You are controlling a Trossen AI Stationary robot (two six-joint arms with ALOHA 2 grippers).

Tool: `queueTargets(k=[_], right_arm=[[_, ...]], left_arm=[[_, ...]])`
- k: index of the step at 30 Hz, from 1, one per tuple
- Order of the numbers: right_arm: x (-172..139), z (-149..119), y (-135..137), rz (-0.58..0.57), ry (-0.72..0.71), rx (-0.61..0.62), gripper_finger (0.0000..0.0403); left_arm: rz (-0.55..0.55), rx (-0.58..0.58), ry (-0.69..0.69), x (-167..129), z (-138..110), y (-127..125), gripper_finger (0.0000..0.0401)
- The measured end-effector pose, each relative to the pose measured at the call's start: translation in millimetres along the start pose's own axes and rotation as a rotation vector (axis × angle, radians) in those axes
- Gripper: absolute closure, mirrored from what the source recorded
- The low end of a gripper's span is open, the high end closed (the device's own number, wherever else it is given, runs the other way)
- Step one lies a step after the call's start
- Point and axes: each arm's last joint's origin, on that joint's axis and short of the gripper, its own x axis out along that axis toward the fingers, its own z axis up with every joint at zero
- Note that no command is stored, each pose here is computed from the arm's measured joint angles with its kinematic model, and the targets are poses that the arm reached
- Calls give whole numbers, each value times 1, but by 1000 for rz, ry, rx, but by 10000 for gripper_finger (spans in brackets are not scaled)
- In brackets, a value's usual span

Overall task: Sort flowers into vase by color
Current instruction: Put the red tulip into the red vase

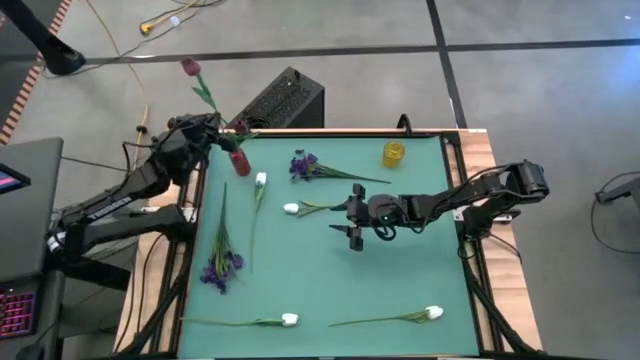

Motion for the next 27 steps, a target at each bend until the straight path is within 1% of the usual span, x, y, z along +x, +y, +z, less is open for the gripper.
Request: queueTargets(k=[5, 11, 14, 16, 27], right_arm=[[0, 0, 0, 0, -1, 0, 148], [0, 0, 0, 1, -1, 0, 148], [0, 0, 0, 1, -2, 1, 148], [0, 0, 0, 0, -1, 1, 148], [0, 0, 0, -1, -3, 1, 148]], left_arm=[[-21, -11, 21, 8, -7, 1, 401], [-23, -37, -16, 13, -36, 1, 401], [-27, -56, -42, 12, -45, 2, 401], [-24, -50, -33, 11, -50, 3, 401], [-34, -13, 34, 14, -60, 2, 401]])
